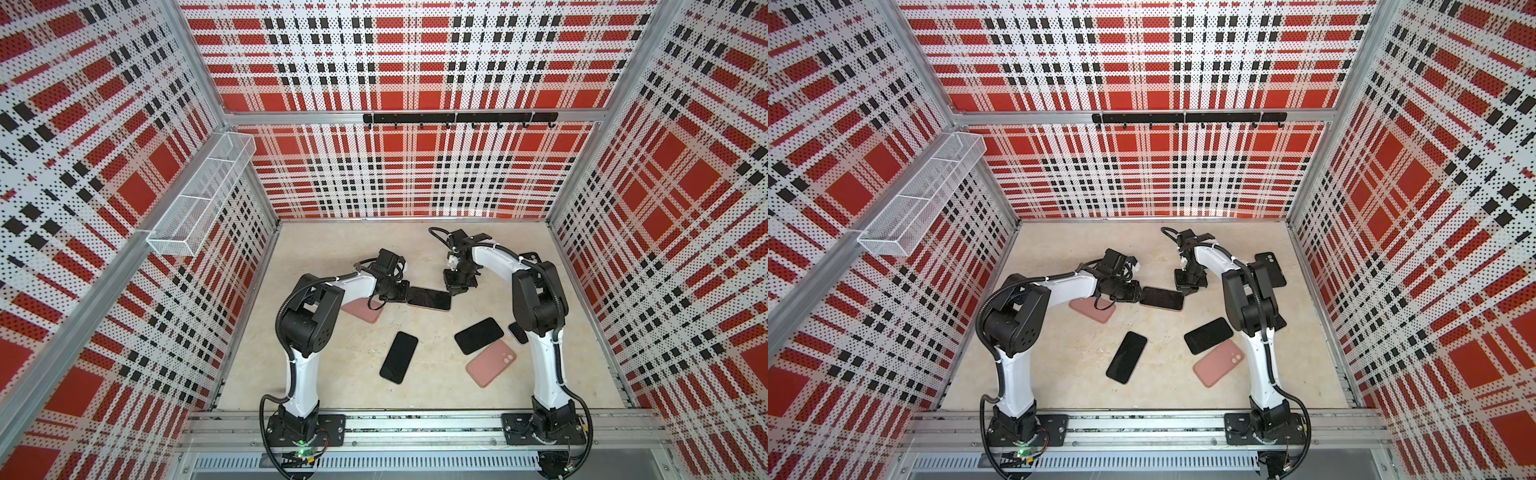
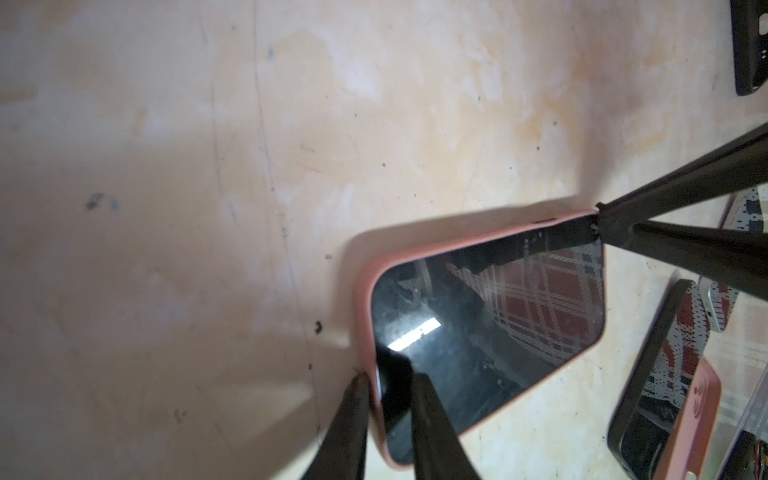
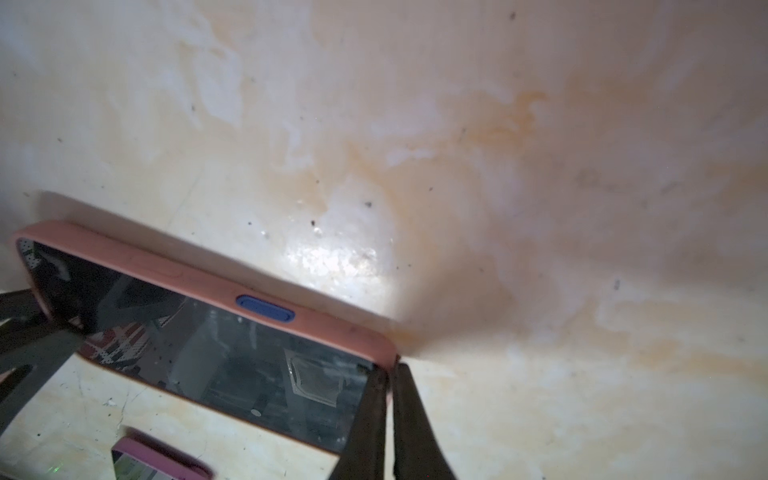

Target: Put the phone into the phone case

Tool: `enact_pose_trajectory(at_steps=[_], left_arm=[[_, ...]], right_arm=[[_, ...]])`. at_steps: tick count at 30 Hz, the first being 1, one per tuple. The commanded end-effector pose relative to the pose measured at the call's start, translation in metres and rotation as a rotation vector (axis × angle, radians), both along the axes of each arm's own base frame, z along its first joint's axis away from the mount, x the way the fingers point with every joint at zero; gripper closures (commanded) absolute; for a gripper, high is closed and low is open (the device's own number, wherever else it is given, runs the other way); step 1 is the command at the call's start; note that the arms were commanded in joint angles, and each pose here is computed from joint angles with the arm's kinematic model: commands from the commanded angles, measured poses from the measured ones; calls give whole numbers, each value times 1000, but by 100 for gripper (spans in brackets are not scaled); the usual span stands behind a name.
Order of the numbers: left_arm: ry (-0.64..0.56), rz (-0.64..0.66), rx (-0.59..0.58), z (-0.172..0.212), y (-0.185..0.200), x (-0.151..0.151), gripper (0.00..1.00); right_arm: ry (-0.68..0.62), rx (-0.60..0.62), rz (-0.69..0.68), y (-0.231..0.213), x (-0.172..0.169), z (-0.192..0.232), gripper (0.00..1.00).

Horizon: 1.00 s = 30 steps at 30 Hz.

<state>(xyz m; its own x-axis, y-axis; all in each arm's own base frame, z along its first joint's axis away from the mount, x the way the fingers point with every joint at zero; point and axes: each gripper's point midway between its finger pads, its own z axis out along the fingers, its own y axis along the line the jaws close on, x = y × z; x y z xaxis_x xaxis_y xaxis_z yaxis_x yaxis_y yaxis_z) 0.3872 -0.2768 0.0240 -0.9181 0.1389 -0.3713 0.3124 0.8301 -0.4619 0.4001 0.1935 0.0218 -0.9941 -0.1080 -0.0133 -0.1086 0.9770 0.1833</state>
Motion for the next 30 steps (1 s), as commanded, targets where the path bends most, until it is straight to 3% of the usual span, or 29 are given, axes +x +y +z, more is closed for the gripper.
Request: enact_pose_trajectory(at_steps=[1,4,8,11,15,18,19,20,23,30], left_arm=[[90,-18,68,-27,10,-21,78],[88,-17,70,-27,11,-21,77],[83,-11,85,-29,14,-19,76],[72,-4,91,-25,16,-15,75],[13,45,110,-6,31,1,66],[-62,96,134,17,46,15,50],[-86,116,135,27,52,20,46],[-103,131,134,34,57,24,42],[-163,187,130,60,77,36,31],[-273,301,113,111,121,56,30]], right_arm=[[206,-94,45,-3,-52,-81,92],[155,-84,50,3,-46,-65,91],[-6,-48,57,9,-19,-3,85],[-130,31,117,21,-6,45,76],[-261,105,311,33,-2,80,46],[-316,134,519,40,-7,85,35],[-338,139,584,42,-9,85,9],[-355,142,649,43,-11,84,0],[-397,105,877,49,-21,75,0],[-445,-17,1225,43,-27,52,0]])
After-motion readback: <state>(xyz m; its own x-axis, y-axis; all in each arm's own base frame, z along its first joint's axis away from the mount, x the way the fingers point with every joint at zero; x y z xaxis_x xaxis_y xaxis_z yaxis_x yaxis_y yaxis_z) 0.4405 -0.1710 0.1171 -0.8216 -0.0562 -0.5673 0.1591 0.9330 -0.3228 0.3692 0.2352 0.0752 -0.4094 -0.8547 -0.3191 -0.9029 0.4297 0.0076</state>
